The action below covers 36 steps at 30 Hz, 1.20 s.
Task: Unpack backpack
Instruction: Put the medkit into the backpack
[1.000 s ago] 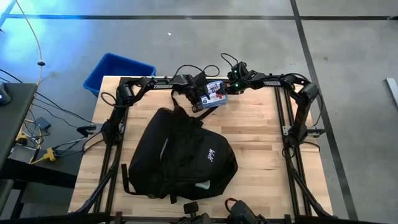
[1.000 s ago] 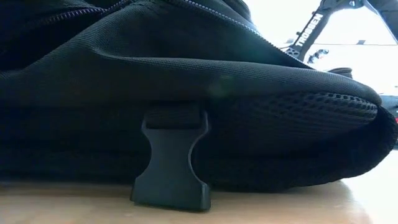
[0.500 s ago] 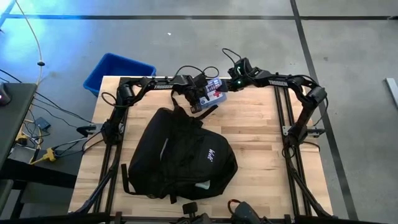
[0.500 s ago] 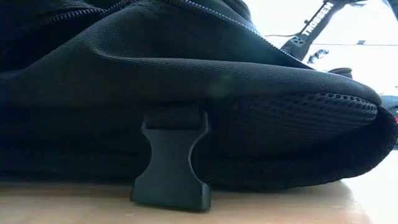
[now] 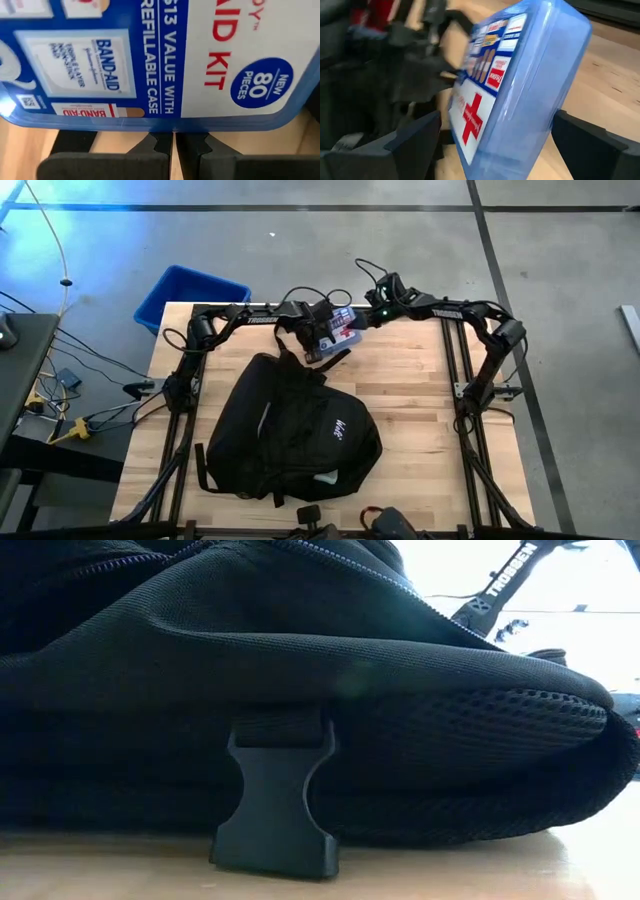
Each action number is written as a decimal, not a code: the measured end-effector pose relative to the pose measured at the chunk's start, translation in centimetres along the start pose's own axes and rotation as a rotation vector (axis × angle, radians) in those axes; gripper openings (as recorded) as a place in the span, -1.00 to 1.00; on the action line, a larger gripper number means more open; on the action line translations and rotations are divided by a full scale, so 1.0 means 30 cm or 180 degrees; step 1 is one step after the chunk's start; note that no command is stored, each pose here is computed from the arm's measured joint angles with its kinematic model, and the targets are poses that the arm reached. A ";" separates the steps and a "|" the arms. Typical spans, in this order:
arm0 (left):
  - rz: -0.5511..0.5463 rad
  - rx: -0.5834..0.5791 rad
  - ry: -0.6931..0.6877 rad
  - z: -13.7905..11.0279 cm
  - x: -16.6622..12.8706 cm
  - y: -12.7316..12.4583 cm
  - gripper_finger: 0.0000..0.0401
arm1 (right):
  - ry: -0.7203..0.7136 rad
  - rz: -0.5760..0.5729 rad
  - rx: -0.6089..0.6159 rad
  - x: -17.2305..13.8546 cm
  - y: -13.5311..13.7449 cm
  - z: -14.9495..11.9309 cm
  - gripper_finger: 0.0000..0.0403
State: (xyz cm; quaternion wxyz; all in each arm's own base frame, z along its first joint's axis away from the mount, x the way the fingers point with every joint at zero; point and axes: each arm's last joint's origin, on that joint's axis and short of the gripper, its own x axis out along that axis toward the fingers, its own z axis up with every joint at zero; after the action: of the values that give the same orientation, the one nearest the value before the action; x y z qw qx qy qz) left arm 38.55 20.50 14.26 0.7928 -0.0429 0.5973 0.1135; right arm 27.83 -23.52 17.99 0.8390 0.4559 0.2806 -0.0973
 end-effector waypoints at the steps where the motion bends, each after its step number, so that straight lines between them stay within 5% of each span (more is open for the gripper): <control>1: -0.0007 0.0001 0.0020 -0.002 0.000 -0.001 -1.00 | 0.0011 0.0088 -0.0078 -0.005 0.009 0.002 0.74; 3: -0.0008 0.0006 0.0018 -0.001 0.000 -0.002 -1.00 | -0.0039 0.0094 -0.0140 -0.024 0.029 0.011 0.74; 8: 0.0084 0.0051 -0.0426 0.045 -0.004 0.006 -1.00 | 0.0013 -0.0779 0.0162 -0.042 -0.018 -0.025 0.74; 27: 0.0016 0.0409 -0.0858 0.159 -0.072 -0.169 -1.00 | 0.1327 -0.1214 0.0123 -0.056 -0.034 -0.237 0.74; 31: -0.0040 0.0411 -0.0832 0.162 -0.068 -0.216 -1.00 | 0.1254 -0.1173 0.0021 -0.078 -0.022 -0.283 0.74; 36: -0.0083 0.0449 -0.0822 0.165 -0.041 -0.250 -1.00 | 0.0562 -0.1198 -0.0242 -0.147 0.019 -0.296 0.74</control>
State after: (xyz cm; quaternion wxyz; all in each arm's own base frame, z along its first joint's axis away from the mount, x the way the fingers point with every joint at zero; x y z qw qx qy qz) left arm 44.61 14.07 16.34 0.8655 0.0201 0.4963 0.0656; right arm 21.04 -16.32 17.08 0.7948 0.3702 0.4367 -0.2014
